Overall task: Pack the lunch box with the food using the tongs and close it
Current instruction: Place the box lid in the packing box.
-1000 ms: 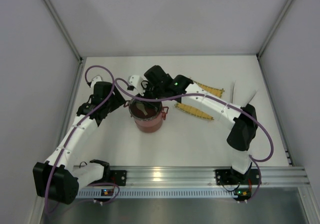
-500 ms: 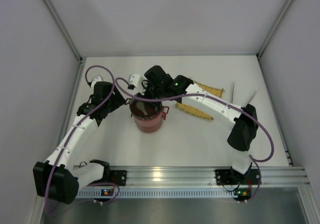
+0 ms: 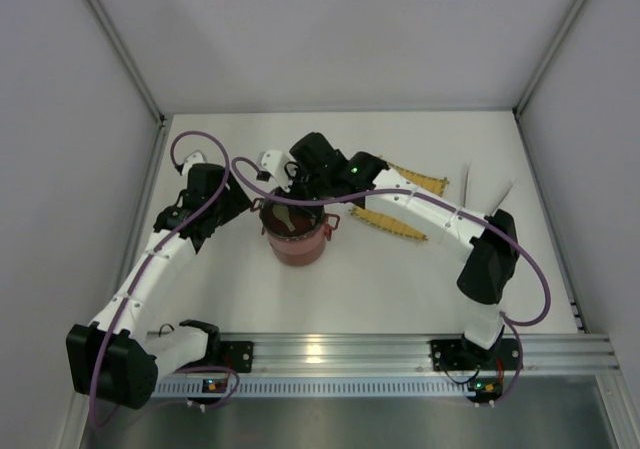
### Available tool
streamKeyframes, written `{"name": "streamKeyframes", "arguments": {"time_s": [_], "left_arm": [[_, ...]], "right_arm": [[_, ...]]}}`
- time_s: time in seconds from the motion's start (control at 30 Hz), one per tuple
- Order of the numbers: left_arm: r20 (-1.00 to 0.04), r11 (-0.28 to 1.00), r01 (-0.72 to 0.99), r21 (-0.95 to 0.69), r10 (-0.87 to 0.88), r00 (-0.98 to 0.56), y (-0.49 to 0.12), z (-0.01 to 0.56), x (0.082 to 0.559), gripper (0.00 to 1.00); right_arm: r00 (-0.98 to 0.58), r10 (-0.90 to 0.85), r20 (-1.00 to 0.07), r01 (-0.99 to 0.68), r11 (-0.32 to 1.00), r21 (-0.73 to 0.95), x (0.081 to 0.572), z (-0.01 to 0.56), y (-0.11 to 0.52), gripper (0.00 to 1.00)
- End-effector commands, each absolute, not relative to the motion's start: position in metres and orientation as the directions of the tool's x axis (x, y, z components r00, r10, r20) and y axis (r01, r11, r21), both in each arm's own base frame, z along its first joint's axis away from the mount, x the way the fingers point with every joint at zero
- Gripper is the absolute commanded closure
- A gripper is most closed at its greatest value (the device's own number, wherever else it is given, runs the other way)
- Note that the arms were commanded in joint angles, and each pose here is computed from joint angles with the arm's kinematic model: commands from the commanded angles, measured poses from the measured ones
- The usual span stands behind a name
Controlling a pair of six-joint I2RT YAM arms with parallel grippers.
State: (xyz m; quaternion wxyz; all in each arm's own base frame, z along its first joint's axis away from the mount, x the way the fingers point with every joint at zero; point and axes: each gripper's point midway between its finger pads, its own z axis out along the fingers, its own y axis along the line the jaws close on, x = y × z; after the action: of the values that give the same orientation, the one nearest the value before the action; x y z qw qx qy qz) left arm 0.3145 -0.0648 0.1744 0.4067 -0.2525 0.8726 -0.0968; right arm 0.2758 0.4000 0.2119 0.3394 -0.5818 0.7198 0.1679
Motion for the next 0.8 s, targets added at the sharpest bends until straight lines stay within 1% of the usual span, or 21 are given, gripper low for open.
{"name": "streamKeyframes", "arguments": {"time_s": [0.0, 0.77], "left_arm": [[-0.676, 0.855, -0.334, -0.397, -0.518, -0.524, -0.069, 0.188, 0.322, 0.28], [-0.672, 0.856, -0.336, -0.393, -0.517, -0.53, -0.069, 0.184, 0.319, 0.28]], "right_arm": [[-0.088, -0.738, -0.669, -0.953, 0.257, -0.158, 0.265, 0.219, 0.389, 0.98], [-0.135, -0.752, -0.645, -0.956, 0.271, -0.116, 0.261, 0.196, 0.387, 0.97]]}}
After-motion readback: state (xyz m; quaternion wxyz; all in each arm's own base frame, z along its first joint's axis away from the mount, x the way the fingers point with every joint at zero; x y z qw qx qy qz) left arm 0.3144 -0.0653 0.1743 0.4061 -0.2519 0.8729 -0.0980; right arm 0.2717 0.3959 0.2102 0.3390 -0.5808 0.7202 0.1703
